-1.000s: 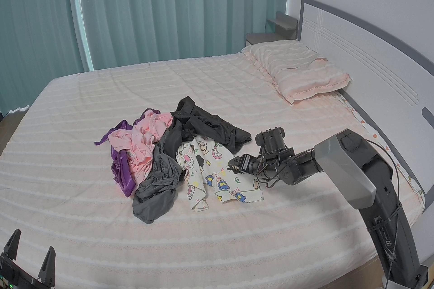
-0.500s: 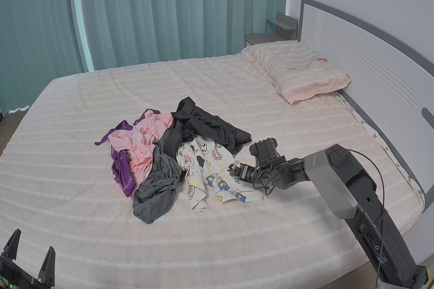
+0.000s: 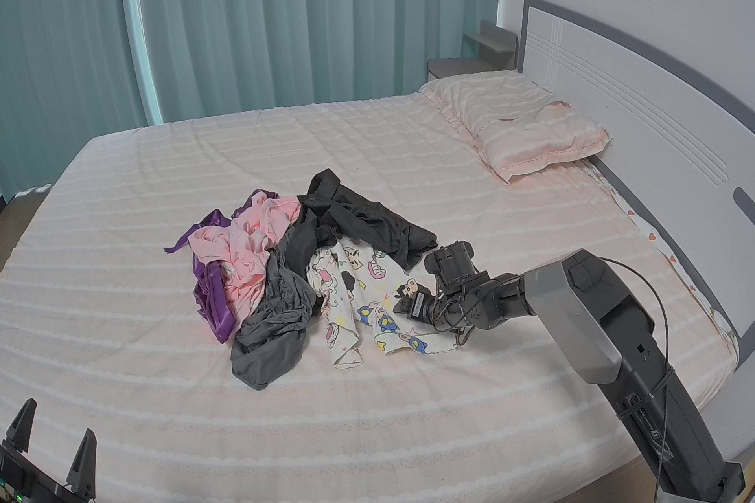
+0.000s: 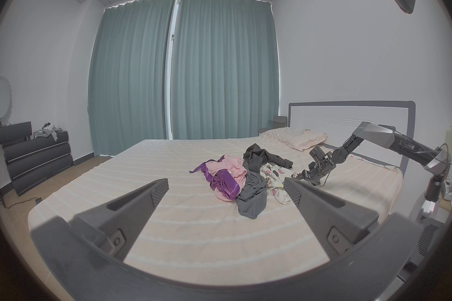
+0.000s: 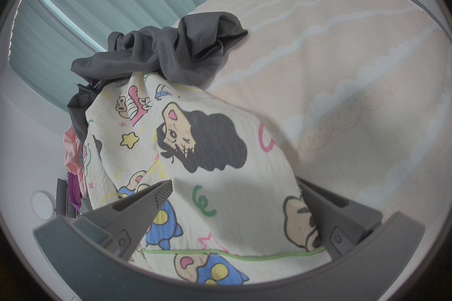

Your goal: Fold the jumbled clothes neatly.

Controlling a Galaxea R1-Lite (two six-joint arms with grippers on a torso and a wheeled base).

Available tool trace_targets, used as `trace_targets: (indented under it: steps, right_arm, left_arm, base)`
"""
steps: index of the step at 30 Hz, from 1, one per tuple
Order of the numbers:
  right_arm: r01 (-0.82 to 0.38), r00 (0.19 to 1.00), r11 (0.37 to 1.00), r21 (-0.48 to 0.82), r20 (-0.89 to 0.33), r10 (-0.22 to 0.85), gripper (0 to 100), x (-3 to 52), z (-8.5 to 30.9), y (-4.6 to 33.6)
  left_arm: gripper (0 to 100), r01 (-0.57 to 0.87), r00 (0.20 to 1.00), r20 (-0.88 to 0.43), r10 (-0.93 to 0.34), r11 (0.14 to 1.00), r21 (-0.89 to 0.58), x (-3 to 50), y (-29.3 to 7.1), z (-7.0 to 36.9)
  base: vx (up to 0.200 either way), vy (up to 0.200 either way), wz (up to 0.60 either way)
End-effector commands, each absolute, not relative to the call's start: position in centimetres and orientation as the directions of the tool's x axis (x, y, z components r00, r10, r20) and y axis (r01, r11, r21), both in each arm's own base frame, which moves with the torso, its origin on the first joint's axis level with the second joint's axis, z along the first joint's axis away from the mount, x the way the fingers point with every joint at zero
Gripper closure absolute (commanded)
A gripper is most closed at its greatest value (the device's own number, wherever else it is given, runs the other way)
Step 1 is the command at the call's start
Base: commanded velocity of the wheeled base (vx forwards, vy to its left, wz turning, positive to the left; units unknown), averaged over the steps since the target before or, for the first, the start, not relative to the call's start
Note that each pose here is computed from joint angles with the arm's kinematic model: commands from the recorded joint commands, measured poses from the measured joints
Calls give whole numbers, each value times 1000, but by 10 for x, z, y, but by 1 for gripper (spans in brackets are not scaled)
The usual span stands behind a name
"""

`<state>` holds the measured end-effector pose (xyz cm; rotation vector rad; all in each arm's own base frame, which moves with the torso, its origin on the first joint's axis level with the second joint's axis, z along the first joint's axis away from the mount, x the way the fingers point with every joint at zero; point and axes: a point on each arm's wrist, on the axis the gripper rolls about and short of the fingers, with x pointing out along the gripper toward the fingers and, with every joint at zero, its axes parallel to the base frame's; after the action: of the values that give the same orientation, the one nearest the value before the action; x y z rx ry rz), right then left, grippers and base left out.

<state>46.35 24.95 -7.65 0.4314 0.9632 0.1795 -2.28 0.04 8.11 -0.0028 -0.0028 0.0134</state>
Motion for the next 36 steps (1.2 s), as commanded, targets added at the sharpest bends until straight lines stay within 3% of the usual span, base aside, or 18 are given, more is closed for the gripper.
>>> trace_targets:
  steps: [1,12,17,21,26,36]
  right_arm:
    - [14,592,893,450,-723,356,100,465,-57,254]
    - [-30,631,874,485,-669,393,100,467,-23,258]
    - [-6,601,883,469,-704,377,100,461,-32,250]
    - [-19,593,872,489,-696,404,100,450,-15,243]
    - [-112,527,800,589,-648,551,100,403,18,221]
    - [-203,555,742,639,-549,625,100,340,37,190]
  left_arm:
    - [0,-14,1000,-6,14,1000,-3,-22,0,76]
    - [0,-14,1000,-6,14,1000,-3,-22,0,76]
    - [0,-14,1000,-8,14,1000,-3,-22,0,76]
    - [0,-14,1000,-8,14,1000,-3,-22,0,76]
    - [0,-14,1000,-8,14,1000,-3,-22,0,76]
    - [0,-14,1000,-6,14,1000,-3,-22,0,76]
  base:
    - [0,0,0]
    - [0,0,0]
    - [0,0,0]
    - [0,0,0]
    - [0,0,0]
    - [0,0,0]
